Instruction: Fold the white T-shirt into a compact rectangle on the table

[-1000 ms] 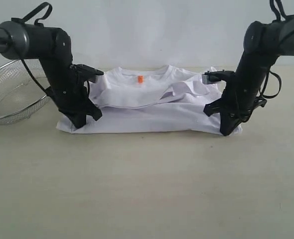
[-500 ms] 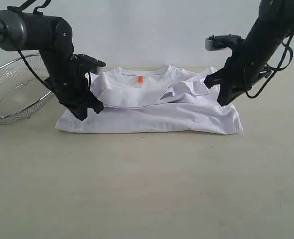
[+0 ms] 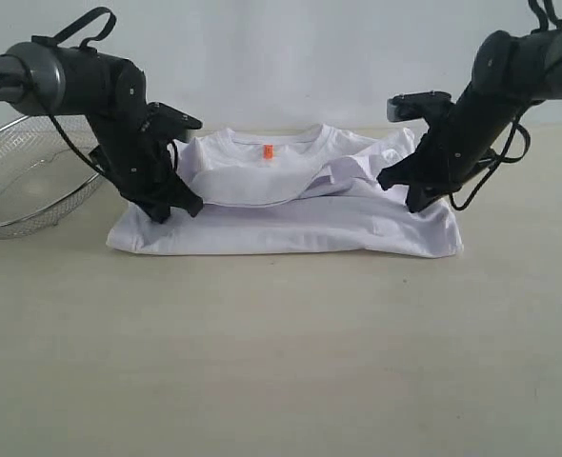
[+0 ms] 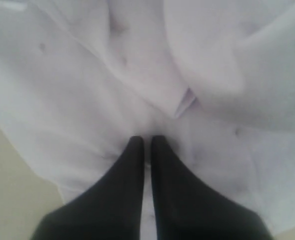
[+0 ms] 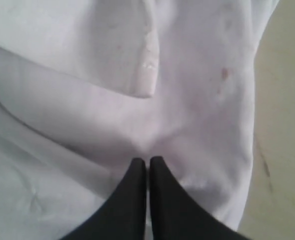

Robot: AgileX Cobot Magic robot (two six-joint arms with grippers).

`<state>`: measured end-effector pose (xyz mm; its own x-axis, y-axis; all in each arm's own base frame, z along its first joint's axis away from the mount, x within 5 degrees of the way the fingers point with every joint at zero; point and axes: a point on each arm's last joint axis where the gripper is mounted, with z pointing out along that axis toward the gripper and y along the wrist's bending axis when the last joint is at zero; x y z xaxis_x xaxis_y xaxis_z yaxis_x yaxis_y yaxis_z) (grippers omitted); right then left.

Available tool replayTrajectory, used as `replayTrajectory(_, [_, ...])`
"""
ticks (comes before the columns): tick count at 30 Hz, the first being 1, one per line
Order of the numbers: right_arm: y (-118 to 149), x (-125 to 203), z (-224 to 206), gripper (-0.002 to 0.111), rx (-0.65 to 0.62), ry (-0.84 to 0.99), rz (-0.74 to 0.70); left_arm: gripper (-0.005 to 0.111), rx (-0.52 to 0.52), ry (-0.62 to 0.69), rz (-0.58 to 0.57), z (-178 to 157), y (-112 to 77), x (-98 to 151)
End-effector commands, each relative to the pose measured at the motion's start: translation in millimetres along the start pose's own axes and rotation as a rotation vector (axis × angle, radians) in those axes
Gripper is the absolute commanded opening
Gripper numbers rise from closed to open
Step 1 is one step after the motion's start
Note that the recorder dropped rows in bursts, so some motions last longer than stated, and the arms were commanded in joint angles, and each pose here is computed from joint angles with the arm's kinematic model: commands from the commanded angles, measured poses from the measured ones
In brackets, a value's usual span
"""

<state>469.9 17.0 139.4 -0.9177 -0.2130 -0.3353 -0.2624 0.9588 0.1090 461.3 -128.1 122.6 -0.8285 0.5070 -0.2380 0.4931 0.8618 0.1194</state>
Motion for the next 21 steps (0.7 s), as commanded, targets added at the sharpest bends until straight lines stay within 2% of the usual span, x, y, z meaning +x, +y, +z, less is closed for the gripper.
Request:
replayTrajectory(1, [-1.3,5.6,14.8,0.0,-0.01,0.046,0.002,0.005,0.017,0.022,-0.011,6.0,-4.8,2.2])
replayTrajectory(13, [8.4,36.9,20.9,0.0,-0.145,0.352,-0.044,0.005,0.078,0.215,0.046,3.6,-11.8,19.3])
replayTrajectory(18, [10.9,43.7,18.2,0.0,-0.176,0.429,-0.041,0.005,0.228,0.248,0.045,1.2,-25.1,22.6])
replayTrajectory(21, [10.7,51.6,18.8,0.0,-0.166,0.461,-0.042,0.005,0.25,0.286,0.05,3.2,-34.9,31.4])
